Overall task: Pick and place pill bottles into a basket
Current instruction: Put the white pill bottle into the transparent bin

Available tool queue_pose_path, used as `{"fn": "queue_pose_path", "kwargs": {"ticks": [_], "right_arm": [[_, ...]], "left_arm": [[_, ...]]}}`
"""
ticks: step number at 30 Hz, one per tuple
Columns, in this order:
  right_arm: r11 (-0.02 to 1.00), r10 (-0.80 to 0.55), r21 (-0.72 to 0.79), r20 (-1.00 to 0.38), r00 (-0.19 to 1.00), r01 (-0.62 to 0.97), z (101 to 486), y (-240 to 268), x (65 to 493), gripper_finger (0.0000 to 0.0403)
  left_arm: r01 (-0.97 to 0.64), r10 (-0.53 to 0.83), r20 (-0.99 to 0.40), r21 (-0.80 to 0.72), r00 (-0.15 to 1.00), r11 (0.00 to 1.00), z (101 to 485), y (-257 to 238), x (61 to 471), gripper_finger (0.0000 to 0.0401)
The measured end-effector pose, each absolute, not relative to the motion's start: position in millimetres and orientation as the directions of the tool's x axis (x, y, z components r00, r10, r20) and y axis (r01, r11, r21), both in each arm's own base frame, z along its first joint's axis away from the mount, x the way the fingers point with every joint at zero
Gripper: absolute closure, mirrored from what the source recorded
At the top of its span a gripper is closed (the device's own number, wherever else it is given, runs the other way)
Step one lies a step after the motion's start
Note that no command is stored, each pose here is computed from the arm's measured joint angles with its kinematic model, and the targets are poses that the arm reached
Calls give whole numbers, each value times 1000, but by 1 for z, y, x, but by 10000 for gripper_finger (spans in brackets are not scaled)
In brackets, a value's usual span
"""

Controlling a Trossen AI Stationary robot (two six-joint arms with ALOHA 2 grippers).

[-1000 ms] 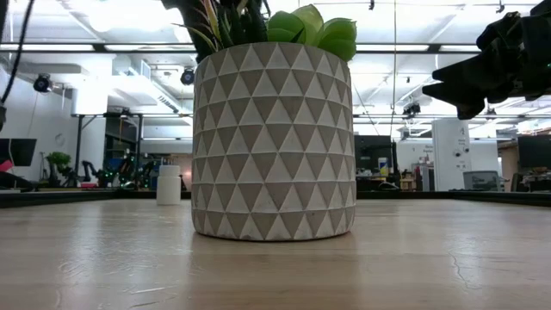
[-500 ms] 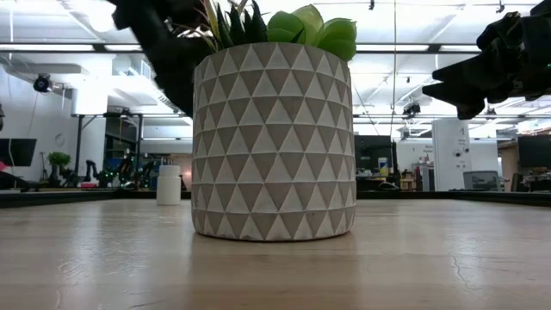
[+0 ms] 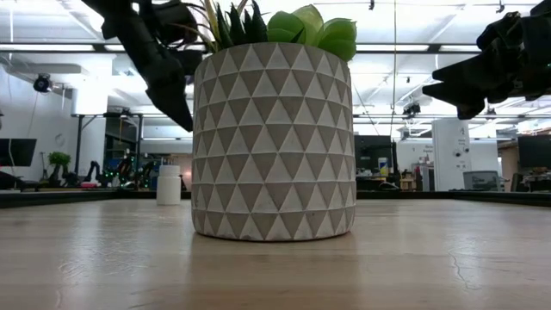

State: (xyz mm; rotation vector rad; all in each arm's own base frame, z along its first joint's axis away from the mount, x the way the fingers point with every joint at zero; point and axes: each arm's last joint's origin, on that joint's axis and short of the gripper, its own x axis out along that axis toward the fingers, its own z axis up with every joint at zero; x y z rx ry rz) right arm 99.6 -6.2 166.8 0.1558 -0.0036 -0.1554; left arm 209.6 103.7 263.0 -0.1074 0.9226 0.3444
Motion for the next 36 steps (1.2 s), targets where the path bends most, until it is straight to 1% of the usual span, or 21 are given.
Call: {"fn": "queue_pose_path", "kwargs": {"ticks": [2, 7, 10, 15, 23, 27, 36], "right_arm": [[976, -155, 155, -9, 988, 154, 167, -6, 100, 193], [976, -155, 155, -9, 988, 154, 167, -6, 100, 193], [976, -155, 155, -9, 988, 154, 167, -6, 100, 193], [976, -155, 155, -8, 988, 154, 167, -6, 100, 193], [976, -155, 155, -8, 988, 154, 167, -6, 100, 193], [976, -155, 155, -8, 988, 154, 167, -6, 100, 193], [976, -155, 155, -8, 988, 154, 167, -6, 100, 193]], "left_arm": [[-353, 247, -786, 40, 567, 935, 262, 111, 204, 175], [-362, 221, -732, -38, 645, 931, 258, 121, 190, 175], [-359, 237, -708, -24, 665, 933, 254, 122, 185, 175], [-362, 240, -708, -23, 664, 932, 242, 119, 180, 175], [-414, 244, -709, -74, 661, 908, 213, 118, 175, 175], [-430, 252, -702, -85, 666, 899, 210, 118, 174, 175], [-463, 261, -735, -81, 626, 883, 189, 115, 167, 175]]}}
